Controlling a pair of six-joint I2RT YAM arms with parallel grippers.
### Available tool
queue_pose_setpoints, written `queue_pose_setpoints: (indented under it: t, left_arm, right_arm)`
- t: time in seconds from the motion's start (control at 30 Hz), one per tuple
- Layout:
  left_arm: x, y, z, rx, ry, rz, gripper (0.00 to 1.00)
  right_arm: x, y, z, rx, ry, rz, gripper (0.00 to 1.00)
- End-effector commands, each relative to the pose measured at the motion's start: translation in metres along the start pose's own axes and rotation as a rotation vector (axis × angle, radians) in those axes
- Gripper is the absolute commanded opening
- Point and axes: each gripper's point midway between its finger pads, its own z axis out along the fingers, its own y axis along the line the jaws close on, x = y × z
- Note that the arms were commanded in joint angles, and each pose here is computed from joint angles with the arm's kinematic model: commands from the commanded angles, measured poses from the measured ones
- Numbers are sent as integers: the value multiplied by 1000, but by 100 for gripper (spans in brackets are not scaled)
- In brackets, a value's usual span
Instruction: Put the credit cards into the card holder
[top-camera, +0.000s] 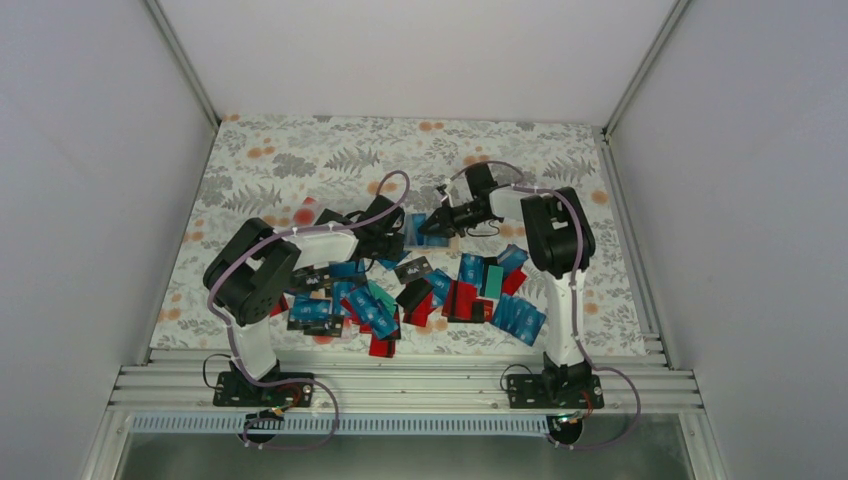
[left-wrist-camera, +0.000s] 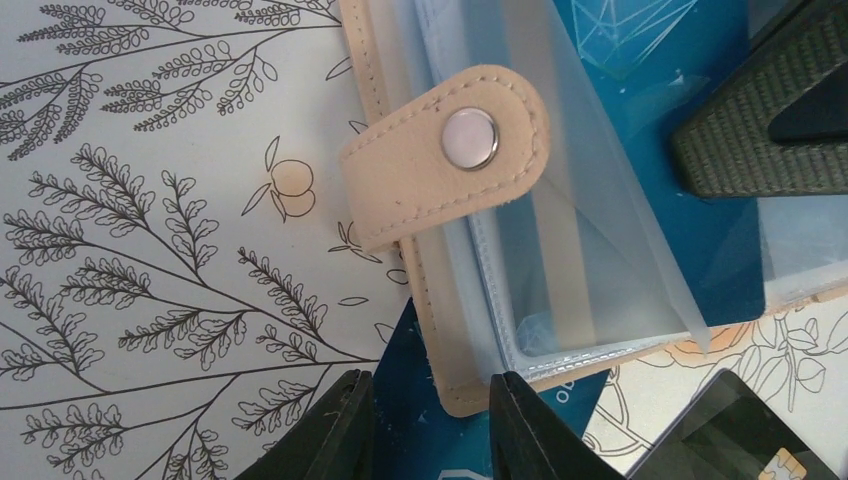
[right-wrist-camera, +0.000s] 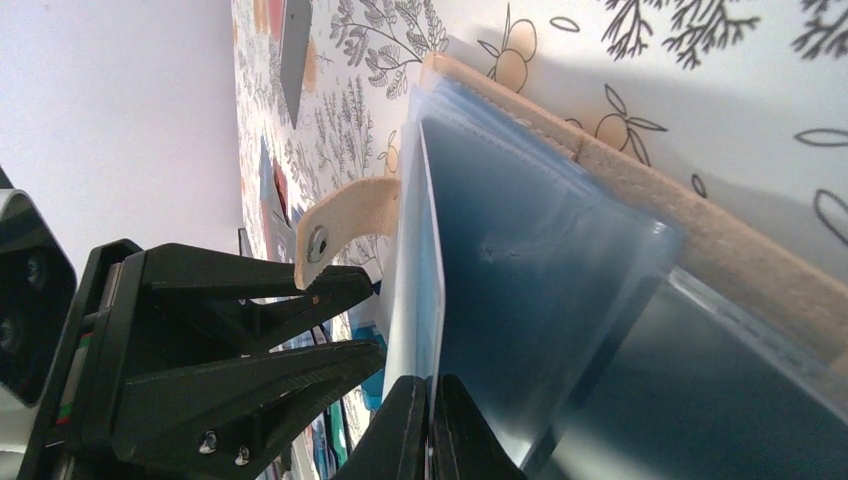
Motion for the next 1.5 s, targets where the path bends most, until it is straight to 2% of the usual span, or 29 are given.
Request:
queue_pose_setpoints:
  t: [0.0,0.63,0.97,1.23,1.47]
  left_arm:
    - [5,1,5,10,9,14,30]
    - [7,-1,5,27,15,24,28]
    - [6,-1,1,28,15,24,28]
    - [4,1,-7,14,9,14,28]
    - [4,3,-14,1,9,0,28]
  right_arm:
    - [3,-2,8,2,32,4,4]
    - [-1,-11,17,3,61,29,6]
    - [-5,-2,19,17,69,18,18]
    - [-6,8,9,63,49,0,36]
    - [-9,15,1,112,19,-17,45]
